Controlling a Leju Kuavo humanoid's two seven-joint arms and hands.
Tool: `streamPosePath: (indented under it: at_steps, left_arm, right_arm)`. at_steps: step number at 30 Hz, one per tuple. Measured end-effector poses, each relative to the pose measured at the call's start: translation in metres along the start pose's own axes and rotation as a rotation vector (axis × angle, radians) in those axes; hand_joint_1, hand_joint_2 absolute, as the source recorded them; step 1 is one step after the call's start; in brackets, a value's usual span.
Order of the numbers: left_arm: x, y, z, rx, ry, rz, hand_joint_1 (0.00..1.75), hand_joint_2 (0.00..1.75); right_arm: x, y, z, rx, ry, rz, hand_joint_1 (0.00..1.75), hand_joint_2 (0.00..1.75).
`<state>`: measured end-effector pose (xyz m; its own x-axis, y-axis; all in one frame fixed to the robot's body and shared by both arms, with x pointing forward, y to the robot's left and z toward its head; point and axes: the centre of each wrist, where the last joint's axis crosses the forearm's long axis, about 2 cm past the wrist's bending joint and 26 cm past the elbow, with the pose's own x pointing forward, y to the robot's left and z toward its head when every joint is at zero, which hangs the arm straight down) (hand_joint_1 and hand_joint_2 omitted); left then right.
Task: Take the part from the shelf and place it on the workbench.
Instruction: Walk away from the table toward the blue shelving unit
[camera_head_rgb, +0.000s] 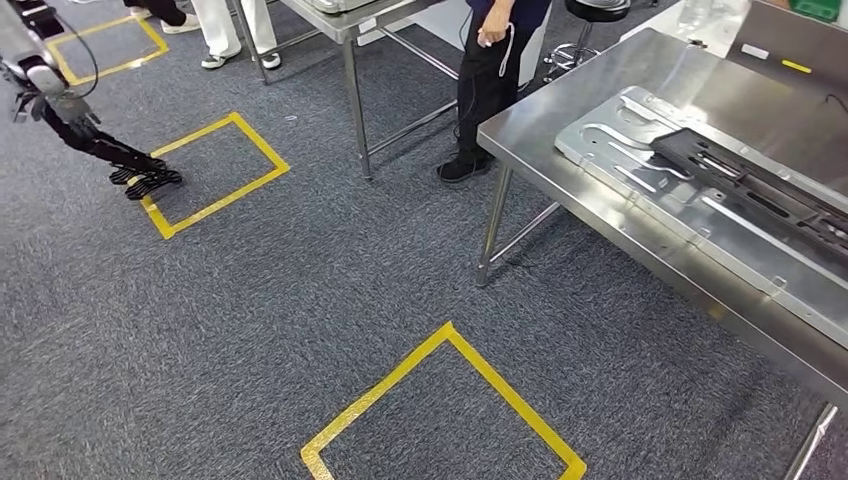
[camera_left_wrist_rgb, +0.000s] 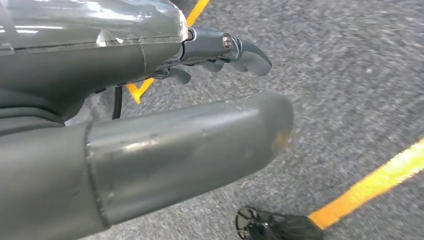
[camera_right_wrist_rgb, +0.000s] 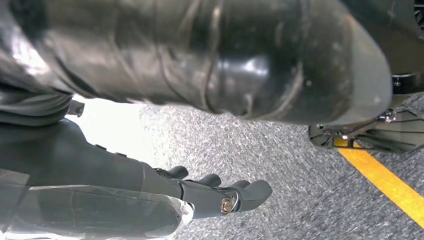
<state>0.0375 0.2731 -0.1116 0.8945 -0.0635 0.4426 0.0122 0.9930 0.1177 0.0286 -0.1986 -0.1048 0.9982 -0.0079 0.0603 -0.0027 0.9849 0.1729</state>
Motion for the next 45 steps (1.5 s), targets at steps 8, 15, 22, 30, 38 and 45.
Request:
streamPosePath:
  at_steps: [8,15,22,30,38,45]
  left_arm:
    - [0.0021,0.0002,-0.0008,0.003,0.001,0.010,0.00,0.00]
    - [-0.0002,-0.0006,0.0002,0.006,0.007,0.022,0.00,0.00]
    - [-0.0003,-0.0001,0.0002,0.009,0.006,0.026,0.00,0.00]
    - [-0.0008,0.0003,0.0003,0.013,0.000,0.027,0.00,0.00]
    - [-0.0003,0.0004,0.0001,0.016,-0.004,0.031,0.00,0.00]
    - [-0.0035,0.0003,0.0013,0.013,-0.001,0.030,0.00,0.00]
  right_arm:
    - [-0.0051,-0.0035,-0.0001,-0.004,0.013,0.014,0.00,0.00]
    - [-0.0044,-0.0045,-0.0001,-0.010,0.012,0.030,0.00,0.00]
    - [-0.0057,-0.0044,-0.0001,-0.014,0.015,0.037,0.00,0.00]
    - [-0.0028,-0.0044,-0.0001,-0.027,0.009,0.043,0.00,0.00]
    - [-0.0062,-0.0044,-0.0001,-0.028,0.014,0.048,0.00,0.00]
    - [-0.0028,-0.0038,-0.0001,-0.027,0.007,0.049,0.00,0.00]
